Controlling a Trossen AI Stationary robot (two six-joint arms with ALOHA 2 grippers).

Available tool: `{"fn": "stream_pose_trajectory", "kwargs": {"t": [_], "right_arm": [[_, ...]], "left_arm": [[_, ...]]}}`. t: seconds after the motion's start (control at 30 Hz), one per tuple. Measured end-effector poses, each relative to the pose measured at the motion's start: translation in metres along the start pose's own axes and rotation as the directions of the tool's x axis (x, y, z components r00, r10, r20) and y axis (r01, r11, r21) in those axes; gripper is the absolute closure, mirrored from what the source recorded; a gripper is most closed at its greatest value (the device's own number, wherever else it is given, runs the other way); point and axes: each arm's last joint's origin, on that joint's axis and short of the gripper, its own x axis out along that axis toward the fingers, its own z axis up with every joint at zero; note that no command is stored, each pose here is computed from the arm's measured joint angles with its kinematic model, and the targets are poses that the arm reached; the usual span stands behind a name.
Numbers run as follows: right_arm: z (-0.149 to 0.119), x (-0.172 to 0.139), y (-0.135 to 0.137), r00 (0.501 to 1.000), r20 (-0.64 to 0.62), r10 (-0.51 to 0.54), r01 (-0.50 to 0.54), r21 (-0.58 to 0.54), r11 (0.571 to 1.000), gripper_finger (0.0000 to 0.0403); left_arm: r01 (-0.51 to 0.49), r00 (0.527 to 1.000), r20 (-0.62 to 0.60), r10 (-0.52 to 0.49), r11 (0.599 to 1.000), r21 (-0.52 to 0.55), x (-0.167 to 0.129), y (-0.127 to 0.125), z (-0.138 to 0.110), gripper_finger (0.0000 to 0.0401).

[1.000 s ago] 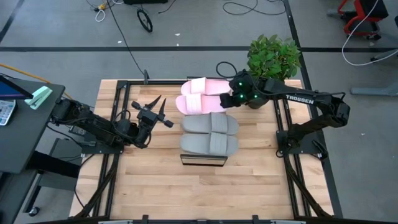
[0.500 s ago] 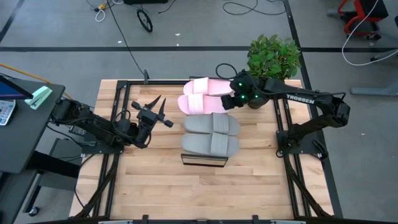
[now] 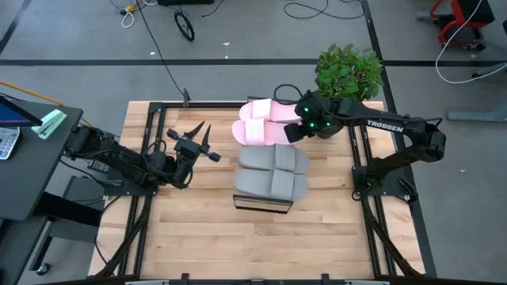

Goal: Pick and place slides into the shelf
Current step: Put the pink slipper on the shelf, then return to Home Position

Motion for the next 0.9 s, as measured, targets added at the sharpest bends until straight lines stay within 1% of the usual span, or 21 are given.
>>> {"fn": "stream_pose_trajectory", "kwargs": {"t": [0.13, 0.23, 0.43, 0.6, 0.73, 0.9], "right_arm": [[-0.002, 0.000, 0.002, 1.000, 0.001, 0.001, -0.001, -0.036, 0.999, 0.0254], [-0.002, 0.000, 0.002, 1.000, 0.001, 0.001, -0.001, -0.057, 0.998, 0.0241], [-0.003, 0.000, 0.001, 1.000, -0.021, 0.002, -0.004, -0.058, 0.998, 0.0191], [0.001, -0.006, 0.005, 1.000, -0.001, 0.006, -0.006, -0.038, 0.999, 0.0152], [0.002, -0.018, 0.007, 0.999, 0.001, -0.046, 0.046, -0.032, 0.998, 0.0141], [0.000, -0.035, 0.009, 0.989, 0.006, -0.145, 0.146, -0.048, 0.988, 0.0145]], "left_arm": [[0.001, 1.000, 0.000, -0.001, 1.000, 0.000, 0.000, 0.000, 0.000, 0.0294], [-0.002, 1.000, -0.004, 0.002, 1.000, 0.000, 0.000, 0.000, 0.000, 0.0294], [-0.008, 1.000, -0.011, 0.008, 1.000, -0.001, 0.000, 0.000, 0.000, 0.0294], [-0.009, 1.000, -0.013, 0.009, 1.000, 0.000, 0.000, 0.000, 0.000, 0.0294], [-0.013, 1.000, -0.017, 0.013, 1.000, 0.000, 0.000, 0.000, 0.000, 0.0294], [-0.015, 1.000, -0.020, 0.015, 1.000, -0.001, 0.000, 0.000, 0.000, 0.0294]]}}
